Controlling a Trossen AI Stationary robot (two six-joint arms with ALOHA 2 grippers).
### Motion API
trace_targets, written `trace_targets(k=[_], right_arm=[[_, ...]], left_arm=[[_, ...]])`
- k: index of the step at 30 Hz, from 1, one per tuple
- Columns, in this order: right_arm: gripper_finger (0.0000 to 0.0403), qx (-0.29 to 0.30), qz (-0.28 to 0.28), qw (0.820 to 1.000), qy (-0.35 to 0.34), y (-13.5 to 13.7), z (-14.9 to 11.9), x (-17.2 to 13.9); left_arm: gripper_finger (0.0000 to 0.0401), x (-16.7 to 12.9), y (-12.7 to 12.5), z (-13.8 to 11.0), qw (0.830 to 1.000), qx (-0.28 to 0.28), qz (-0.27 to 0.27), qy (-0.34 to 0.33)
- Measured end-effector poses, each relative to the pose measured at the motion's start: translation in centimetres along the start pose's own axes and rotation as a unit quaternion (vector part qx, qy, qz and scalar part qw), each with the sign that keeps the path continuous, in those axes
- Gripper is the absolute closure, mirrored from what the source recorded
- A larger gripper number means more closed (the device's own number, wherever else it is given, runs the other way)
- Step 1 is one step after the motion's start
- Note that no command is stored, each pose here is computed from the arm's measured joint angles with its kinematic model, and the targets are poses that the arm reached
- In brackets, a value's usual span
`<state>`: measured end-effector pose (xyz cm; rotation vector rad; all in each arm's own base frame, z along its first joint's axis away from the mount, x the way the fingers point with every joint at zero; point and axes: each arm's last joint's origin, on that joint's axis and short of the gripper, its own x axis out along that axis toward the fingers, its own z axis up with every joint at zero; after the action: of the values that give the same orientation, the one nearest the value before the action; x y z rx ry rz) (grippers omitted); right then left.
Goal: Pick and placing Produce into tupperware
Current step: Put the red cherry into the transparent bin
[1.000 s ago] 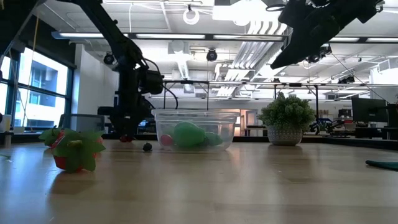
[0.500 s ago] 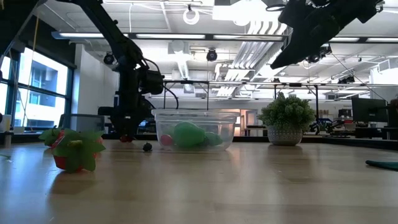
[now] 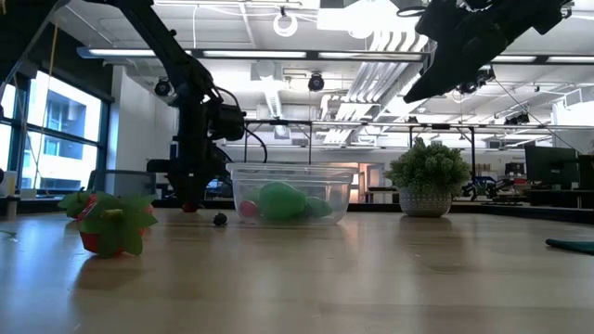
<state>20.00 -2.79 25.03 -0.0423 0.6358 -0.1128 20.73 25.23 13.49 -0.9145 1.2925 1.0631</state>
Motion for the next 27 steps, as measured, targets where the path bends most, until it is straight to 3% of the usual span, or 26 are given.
trace_targets(k=[7,14,27], right_arm=[[0.0401,0.000,0.000,1.000,0.000,0.0,0.0,0.0],[0.0401,0.000,0.000,1.000,0.000,0.0,0.0,0.0],[0.0401,0.000,0.000,1.000,0.000,0.0,0.0,0.0]], left_arm=[[0.0316,-0.4,0.1,-0.1,1.000,0.015,-0.002,-0.006],[0.0339,-2.4,0.3,-0.2,0.998,0.044,-0.020,-0.033],[0.0339,-7.2,-1.4,-1.8,0.975,0.171,-0.096,-0.104]])
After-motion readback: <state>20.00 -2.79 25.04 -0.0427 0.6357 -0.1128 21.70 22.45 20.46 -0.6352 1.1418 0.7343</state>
